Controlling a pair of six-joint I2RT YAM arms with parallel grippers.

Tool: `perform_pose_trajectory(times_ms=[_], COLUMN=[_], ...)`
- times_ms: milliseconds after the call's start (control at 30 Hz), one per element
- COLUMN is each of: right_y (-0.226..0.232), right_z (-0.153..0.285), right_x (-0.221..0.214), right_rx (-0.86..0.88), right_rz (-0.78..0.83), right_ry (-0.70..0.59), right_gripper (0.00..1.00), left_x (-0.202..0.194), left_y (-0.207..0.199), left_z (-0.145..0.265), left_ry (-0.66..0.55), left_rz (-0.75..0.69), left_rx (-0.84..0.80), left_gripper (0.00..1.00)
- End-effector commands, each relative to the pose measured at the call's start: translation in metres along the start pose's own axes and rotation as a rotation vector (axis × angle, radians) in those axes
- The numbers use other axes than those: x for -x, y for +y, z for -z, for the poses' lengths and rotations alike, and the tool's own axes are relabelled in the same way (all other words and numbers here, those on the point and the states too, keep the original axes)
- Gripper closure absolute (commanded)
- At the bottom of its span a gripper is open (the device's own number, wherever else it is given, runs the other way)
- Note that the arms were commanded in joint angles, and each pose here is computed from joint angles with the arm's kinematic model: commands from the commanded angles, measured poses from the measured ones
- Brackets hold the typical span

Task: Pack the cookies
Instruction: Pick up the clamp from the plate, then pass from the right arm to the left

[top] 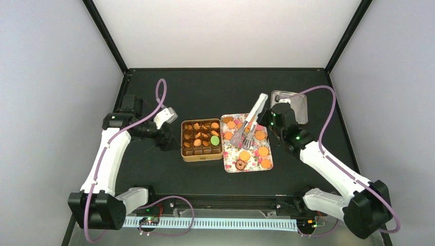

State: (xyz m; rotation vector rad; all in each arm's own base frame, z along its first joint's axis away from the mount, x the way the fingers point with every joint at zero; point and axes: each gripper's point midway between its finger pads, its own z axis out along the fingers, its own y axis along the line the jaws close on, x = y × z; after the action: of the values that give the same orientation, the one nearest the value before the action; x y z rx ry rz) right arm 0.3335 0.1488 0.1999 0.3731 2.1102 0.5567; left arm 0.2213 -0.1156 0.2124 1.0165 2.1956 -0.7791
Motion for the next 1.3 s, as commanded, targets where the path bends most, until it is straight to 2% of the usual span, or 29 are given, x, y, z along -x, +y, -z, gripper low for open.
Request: perform_pose_trajectory(times_ms=[0, 267, 467, 667, 867, 933, 1067, 1167, 1233, 1267], right_y=[0.074, 0.19, 0.242, 0.274, 0.291, 0.295, 0.299, 0.299, 0.296, 0.294], right_z=[0.039, 0.106, 0.148, 0.163, 0.173, 0.175, 0.176, 0.176, 0.173, 0.171], right_x=[0.047, 0.055, 0.051, 0.043, 0.042, 0.039, 0.034, 0.029, 0.025, 0.022], right_rx=[0.223, 0.55, 0.737, 0.802, 0.818, 0.82, 0.83, 0.836, 0.821, 0.818], right_rz=[0.069, 0.229, 0.294, 0.347, 0.381, 0.394, 0.406, 0.423, 0.447, 0.464], right_ry=[-0.202, -0.316, -0.409, -0.44, -0.491, -0.503, -0.511, -0.499, -0.473, -0.453], right_gripper=[0.99, 0.99, 0.99, 0.99, 0.99, 0.99, 0.99, 0.98, 0.83, 0.71], left_x=[0.048, 0.092, 0.103, 0.105, 0.103, 0.102, 0.098, 0.094, 0.093, 0.092], left_y=[-0.035, -0.091, -0.123, -0.142, -0.148, -0.15, -0.152, -0.154, -0.154, -0.153], left_z=[-0.001, 0.002, 0.022, 0.033, 0.035, 0.036, 0.037, 0.038, 0.038, 0.037], left_ry=[-0.096, -0.186, -0.267, -0.31, -0.322, -0.325, -0.326, -0.327, -0.326, -0.324], left_rz=[-0.041, -0.071, -0.077, -0.07, -0.073, -0.078, -0.091, -0.112, -0.135, -0.148], left_rx=[-0.155, -0.406, -0.557, -0.642, -0.662, -0.669, -0.67, -0.663, -0.645, -0.629], left_gripper=[0.01, 0.01, 0.1, 0.29, 0.55, 0.66, 0.97, 0.98, 0.98, 0.98])
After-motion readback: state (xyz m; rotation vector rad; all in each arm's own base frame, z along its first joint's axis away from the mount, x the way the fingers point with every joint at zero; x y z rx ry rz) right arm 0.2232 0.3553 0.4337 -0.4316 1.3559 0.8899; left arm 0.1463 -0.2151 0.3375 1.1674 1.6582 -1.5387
